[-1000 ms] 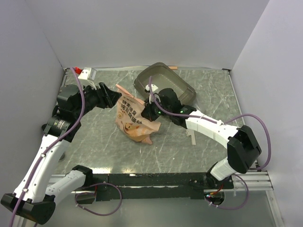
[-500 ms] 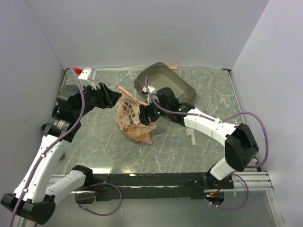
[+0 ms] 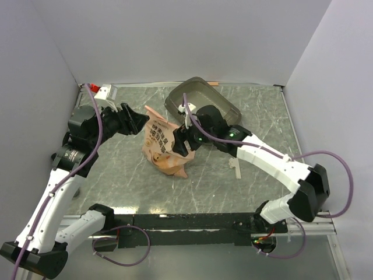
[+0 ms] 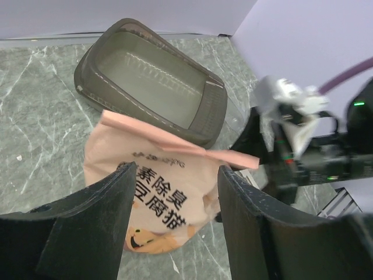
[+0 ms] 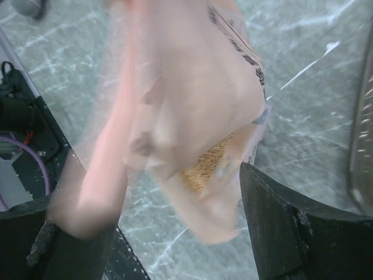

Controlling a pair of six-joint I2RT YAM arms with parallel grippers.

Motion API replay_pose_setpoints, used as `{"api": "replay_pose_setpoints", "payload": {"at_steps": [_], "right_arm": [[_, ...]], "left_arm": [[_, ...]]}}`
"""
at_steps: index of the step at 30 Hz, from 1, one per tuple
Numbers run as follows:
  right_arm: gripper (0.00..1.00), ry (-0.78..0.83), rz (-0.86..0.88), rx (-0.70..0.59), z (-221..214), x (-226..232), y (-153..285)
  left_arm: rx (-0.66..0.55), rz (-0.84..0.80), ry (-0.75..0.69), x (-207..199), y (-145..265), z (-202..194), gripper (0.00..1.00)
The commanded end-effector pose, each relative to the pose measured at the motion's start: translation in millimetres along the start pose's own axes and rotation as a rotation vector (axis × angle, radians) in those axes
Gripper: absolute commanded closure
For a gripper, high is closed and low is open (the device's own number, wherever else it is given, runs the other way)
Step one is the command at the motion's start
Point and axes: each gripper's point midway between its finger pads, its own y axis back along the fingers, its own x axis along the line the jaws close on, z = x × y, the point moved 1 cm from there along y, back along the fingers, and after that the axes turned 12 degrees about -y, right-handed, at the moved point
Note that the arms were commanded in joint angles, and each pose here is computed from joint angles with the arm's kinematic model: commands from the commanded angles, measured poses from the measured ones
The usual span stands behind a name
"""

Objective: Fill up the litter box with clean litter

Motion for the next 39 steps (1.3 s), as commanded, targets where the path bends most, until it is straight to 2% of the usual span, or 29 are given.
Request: {"api": "replay_pose_setpoints", "payload": {"at_steps": [1,5,9,13,23,39], "right_arm": [[0.16,0.055,-0.071,-0.104,34,13,46],[0.15,0.055,-0.145,-0.163,43,5,62],[0.15,0.037,-0.227,-0.155,45,-16,55],[0.17,-0.003,-0.233,-0.168,45,-35,44],[0.18,-0.072,-0.052,-0.110,27,-38,4],[0.18,-0.183,0.013,-0.002,-2,-45,-30]], "left_arm": [[-0.067,-0.025,-0.038,-10,13,23,0.37],[-0.071,-0.027,-0.036,-11,15,23,0.37],[-0.071,-0.035,-0.033,-12,15,23,0.37],[-0.064,-0.032,-0.032,-12,16,22,0.36],[-0.054,-0.024,-0.051,-9,16,19,0.36],[-0.031,-0.036,-0.052,-8,9,11,0.35]]}}
